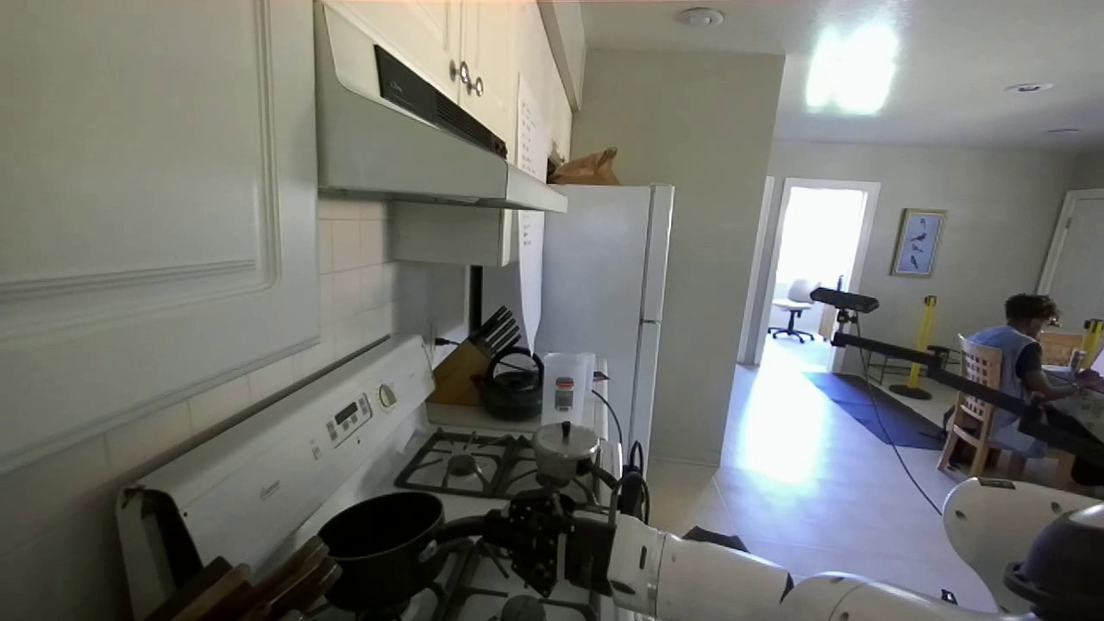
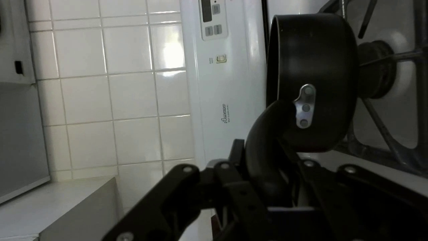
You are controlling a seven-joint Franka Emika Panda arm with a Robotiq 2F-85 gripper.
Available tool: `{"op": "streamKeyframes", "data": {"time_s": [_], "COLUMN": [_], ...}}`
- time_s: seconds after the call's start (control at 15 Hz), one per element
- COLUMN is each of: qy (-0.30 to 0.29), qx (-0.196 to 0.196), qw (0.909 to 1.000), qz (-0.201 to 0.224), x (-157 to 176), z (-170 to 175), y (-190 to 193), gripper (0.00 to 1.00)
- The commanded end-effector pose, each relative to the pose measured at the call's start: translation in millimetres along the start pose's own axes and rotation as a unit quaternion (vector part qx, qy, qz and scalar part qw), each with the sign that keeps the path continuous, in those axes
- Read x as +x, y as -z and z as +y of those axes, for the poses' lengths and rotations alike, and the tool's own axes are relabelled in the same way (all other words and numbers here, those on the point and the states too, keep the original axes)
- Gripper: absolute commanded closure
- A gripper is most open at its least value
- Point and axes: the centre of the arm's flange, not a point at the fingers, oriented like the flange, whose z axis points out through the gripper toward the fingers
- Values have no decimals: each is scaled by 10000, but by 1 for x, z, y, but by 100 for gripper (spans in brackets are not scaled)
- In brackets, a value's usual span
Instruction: Move the black pot to the left side of the stovetop.
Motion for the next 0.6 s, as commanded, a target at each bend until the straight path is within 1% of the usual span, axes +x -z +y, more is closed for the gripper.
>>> {"op": "streamKeyframes", "data": {"time_s": [0.0, 0.47, 0.53], "qy": [19, 126, 119], "qx": [-375, -208, -181], "qw": [9993, 9997, 9998], "qz": [16, -6, -5], "x": [-11, -11, -10], "z": [5, -6, -6], "y": [4, -1, -1], "gripper": [93, 93, 79]}}
